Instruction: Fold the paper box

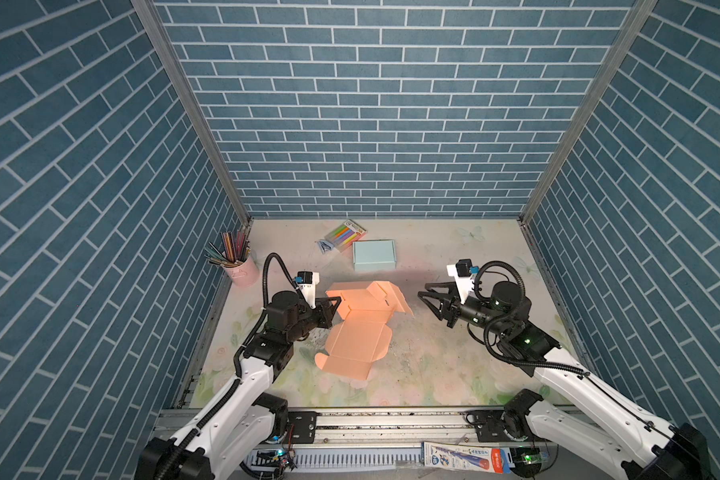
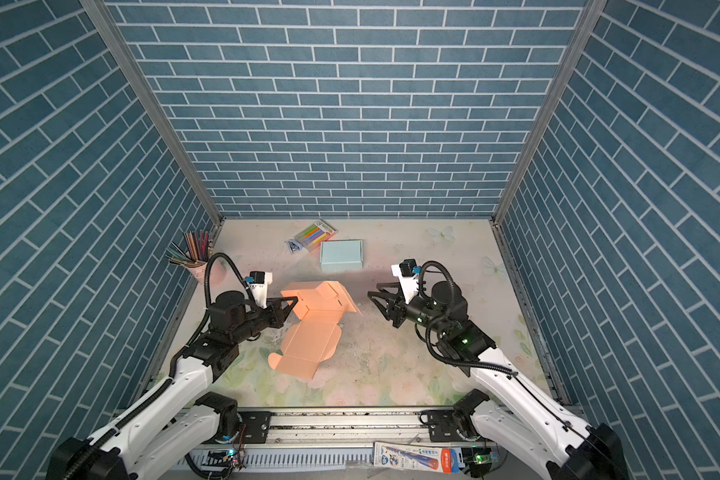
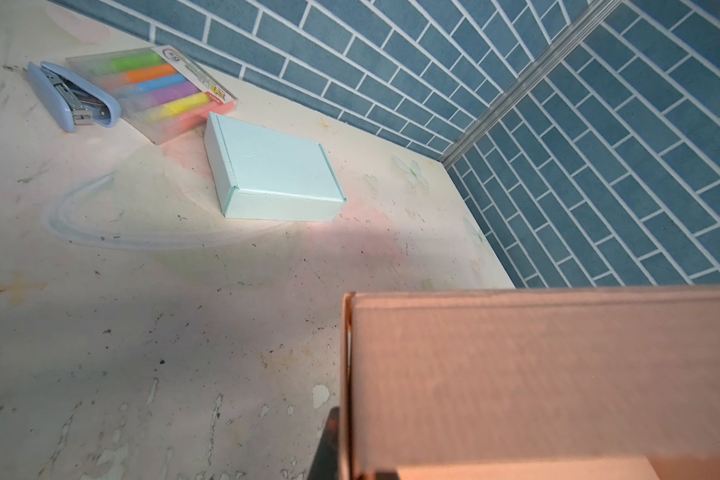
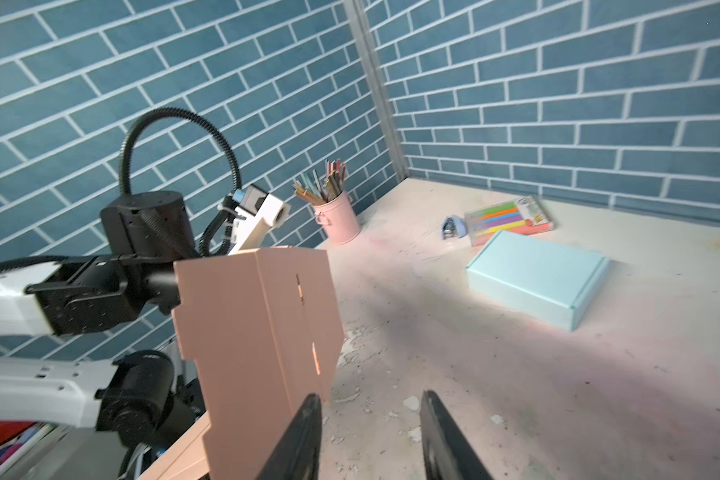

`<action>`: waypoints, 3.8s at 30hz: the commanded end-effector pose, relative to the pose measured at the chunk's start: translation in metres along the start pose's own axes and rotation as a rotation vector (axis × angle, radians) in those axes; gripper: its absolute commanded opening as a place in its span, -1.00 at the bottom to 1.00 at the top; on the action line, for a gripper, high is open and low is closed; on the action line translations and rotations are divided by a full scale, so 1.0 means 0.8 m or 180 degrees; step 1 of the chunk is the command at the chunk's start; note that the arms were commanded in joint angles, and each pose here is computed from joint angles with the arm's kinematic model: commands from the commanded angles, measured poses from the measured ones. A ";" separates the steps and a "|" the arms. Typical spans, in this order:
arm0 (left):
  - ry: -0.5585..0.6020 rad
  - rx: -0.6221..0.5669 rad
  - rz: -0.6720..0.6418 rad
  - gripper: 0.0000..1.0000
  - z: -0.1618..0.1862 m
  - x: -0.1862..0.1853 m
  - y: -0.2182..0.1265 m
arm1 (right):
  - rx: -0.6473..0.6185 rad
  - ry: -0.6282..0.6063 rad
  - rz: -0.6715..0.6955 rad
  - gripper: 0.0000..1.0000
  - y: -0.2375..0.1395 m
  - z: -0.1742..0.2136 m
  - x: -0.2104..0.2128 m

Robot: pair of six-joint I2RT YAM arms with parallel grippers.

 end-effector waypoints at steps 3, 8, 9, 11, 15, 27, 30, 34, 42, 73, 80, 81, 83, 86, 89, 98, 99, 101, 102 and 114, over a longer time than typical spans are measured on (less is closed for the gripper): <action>0.0075 0.0008 0.0099 -0.90 -0.007 -0.007 0.001 | 0.0130 -0.0320 -0.0634 -0.19 0.008 0.008 0.038; 0.0057 0.0043 0.0121 -0.89 -0.006 -0.007 0.005 | 0.0229 -0.0556 -0.0784 -0.18 0.020 0.015 0.056; 0.0062 0.0046 0.0137 -0.90 -0.006 -0.008 0.005 | 0.0273 -0.0553 -0.0792 -0.18 0.025 0.017 0.056; 0.0056 0.0046 0.0141 -0.89 -0.006 -0.008 0.006 | 0.0349 -0.0530 -0.0788 -0.19 0.034 0.020 0.054; 0.0051 0.0054 0.0146 -0.87 -0.005 -0.008 0.007 | 0.0410 -0.0527 -0.0781 -0.21 0.043 0.024 0.053; 0.0031 0.0067 0.0078 -0.86 -0.001 -0.002 0.008 | 0.0501 -0.0544 -0.0722 -0.25 0.062 0.027 0.059; 0.0011 0.0078 0.0001 -0.86 0.000 0.003 0.008 | 0.0514 -0.0559 -0.0672 -0.27 0.069 0.030 0.062; -0.0054 0.0100 -0.0167 -0.86 0.006 0.014 0.008 | 0.0613 -0.0519 -0.0486 -0.29 0.083 0.037 0.056; -0.0124 0.0057 -0.0172 -0.87 0.006 0.015 0.009 | 0.0639 -0.0395 -0.0202 -0.29 0.096 0.046 0.039; -0.0389 -0.0083 -0.0641 -0.95 0.017 0.019 0.011 | 0.0979 -0.1091 0.1909 -0.31 0.148 0.056 -0.017; -0.0413 -0.0025 -0.0642 -0.97 0.022 0.017 0.019 | 0.1041 -0.1351 0.2266 -0.33 0.152 0.053 -0.026; -0.0408 -0.0026 -0.0634 -0.98 0.022 0.015 0.020 | 0.1056 -0.1411 0.2337 -0.33 0.153 0.054 -0.026; -0.0409 -0.0032 -0.0632 -0.98 0.022 0.014 0.020 | 0.1061 -0.1488 0.2457 -0.33 0.153 0.052 -0.027; -0.0432 -0.0035 -0.0632 -0.98 0.022 0.013 0.022 | 0.1115 -0.1587 0.2644 -0.34 0.153 0.053 -0.032; -0.0440 -0.0026 -0.0610 -0.99 0.022 0.010 0.025 | 0.1144 -0.1661 0.2717 -0.48 0.156 0.053 -0.035; -0.0455 -0.0048 -0.0582 -0.99 0.021 0.000 0.031 | 0.1185 -0.1864 0.2966 -0.88 0.159 0.047 -0.044; -0.0458 -0.0046 -0.0577 -0.99 0.021 -0.001 0.031 | 0.1194 -0.1879 0.2993 -0.90 0.159 0.048 -0.045; -0.0467 -0.0057 -0.0572 -0.99 0.021 -0.002 0.032 | 0.1201 -0.1907 0.3027 -0.90 0.160 0.048 -0.047; -0.0468 -0.0063 -0.0571 -0.99 0.020 -0.003 0.032 | 0.1196 -0.1915 0.3047 -0.89 0.160 0.048 -0.048; -0.0485 -0.0130 -0.0602 -0.99 0.017 -0.008 0.035 | 0.0976 -0.1977 0.3178 -0.92 0.150 0.032 -0.049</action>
Point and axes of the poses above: each gripper's point midway between its finger pads, its own y axis out along the fingers, its own x axis along the line the jaws close on, z = x × y, the point moved 2 cm from there along -y, back along the fingers, and after that the axes turned 9 degrees about y, right-handed, at the moved point
